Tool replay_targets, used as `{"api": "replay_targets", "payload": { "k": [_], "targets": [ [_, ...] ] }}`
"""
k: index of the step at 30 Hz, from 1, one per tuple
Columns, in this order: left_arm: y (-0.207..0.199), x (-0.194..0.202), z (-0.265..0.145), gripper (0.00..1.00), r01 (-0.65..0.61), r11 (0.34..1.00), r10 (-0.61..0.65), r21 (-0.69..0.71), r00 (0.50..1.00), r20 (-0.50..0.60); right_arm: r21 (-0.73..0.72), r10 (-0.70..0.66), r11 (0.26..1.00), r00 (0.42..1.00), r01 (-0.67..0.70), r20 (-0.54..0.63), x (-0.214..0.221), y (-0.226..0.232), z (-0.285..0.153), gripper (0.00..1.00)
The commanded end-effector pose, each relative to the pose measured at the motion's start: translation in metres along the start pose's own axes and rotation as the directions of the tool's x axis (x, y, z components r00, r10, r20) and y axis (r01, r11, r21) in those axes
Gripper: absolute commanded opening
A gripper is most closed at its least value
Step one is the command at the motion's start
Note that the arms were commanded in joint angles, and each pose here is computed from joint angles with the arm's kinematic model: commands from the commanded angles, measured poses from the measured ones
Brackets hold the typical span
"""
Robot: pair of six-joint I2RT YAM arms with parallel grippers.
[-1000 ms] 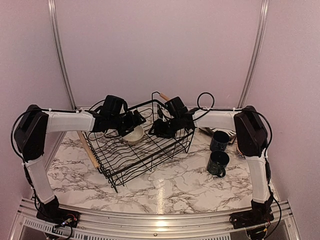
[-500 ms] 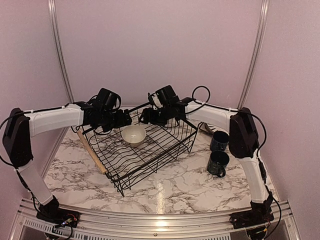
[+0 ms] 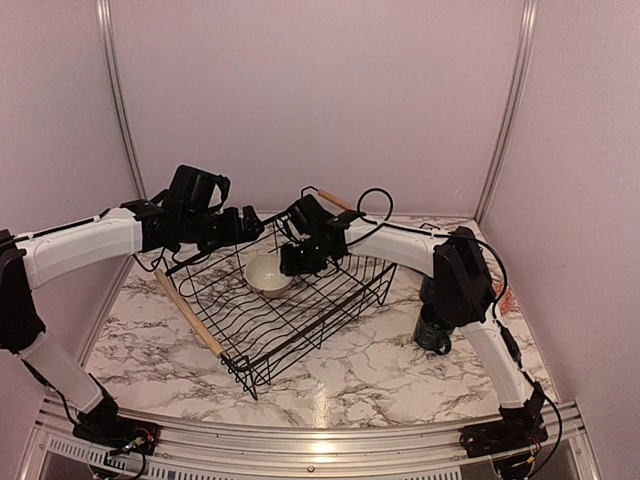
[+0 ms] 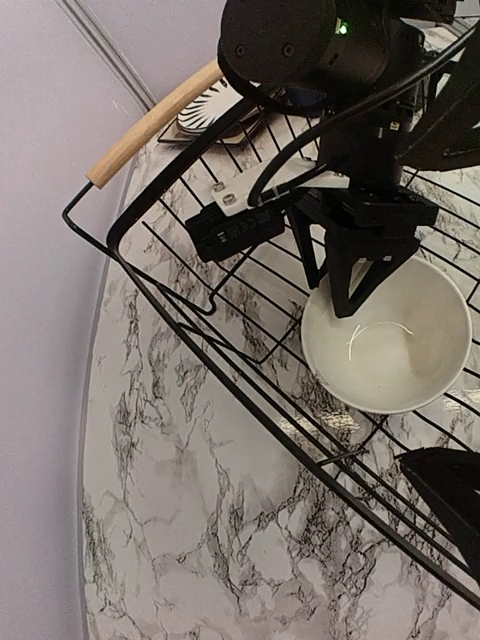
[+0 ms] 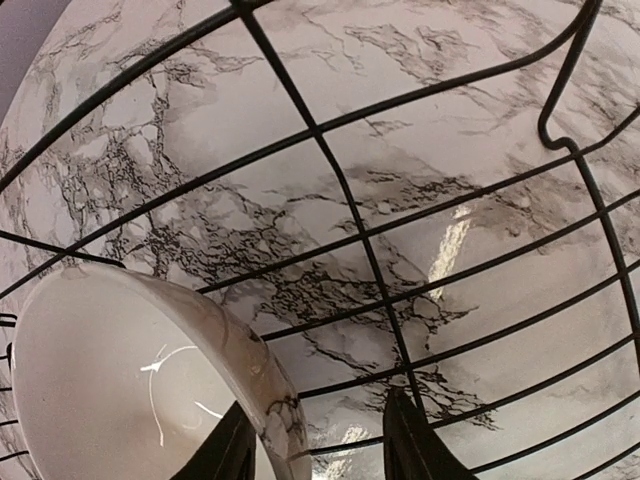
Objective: Unload the mixed dishes from the dish rack
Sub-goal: Grab the bowl from the dish rack.
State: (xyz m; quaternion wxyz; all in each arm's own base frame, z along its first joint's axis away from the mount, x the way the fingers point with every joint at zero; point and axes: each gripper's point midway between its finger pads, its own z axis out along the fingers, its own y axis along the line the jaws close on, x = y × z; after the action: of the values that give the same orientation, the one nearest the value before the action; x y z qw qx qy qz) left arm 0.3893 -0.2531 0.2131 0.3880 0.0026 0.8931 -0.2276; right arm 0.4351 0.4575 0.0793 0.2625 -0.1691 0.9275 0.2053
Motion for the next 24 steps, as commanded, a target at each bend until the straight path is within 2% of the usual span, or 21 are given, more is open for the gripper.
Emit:
{"api": "replay_targets", "payload": {
  "k": [1,7,11,18,24],
  "targets": [
    [-0.049,-0.066,-0.058,0.99,-0.114,0.981,0.08,0.156,0.974,0.211,0.041,-0.022,0.999,0.999,0.021,0.032,-0.012,-0.001,-0.004,0.36],
    [-0.051,-0.095,-0.106,0.99,-0.168,0.978,0.116,0.127,0.933,0.341,0.024,-0.024,0.999,0.999,0.023,0.046,-0.019,0.005,-0.004,0.13],
    [-0.036,-0.099,-0.115,0.99,-0.17,0.984,0.142,0.045,0.919,0.369,0.036,-0.023,0.999,0.998,0.021,0.061,-0.024,0.004,-0.009,0.0],
    [0.015,-0.077,-0.097,0.99,-0.038,0.994,0.071,-0.104,0.94,0.334,0.037,-0.018,0.999,0.996,0.015,0.089,-0.03,0.003,-0.02,0.0],
    [0.005,-0.089,-0.12,0.99,-0.055,0.997,0.072,-0.053,0.916,0.396,-0.042,-0.005,0.999,0.983,0.013,0.184,-0.066,0.022,-0.067,0.0]
  ]
}}
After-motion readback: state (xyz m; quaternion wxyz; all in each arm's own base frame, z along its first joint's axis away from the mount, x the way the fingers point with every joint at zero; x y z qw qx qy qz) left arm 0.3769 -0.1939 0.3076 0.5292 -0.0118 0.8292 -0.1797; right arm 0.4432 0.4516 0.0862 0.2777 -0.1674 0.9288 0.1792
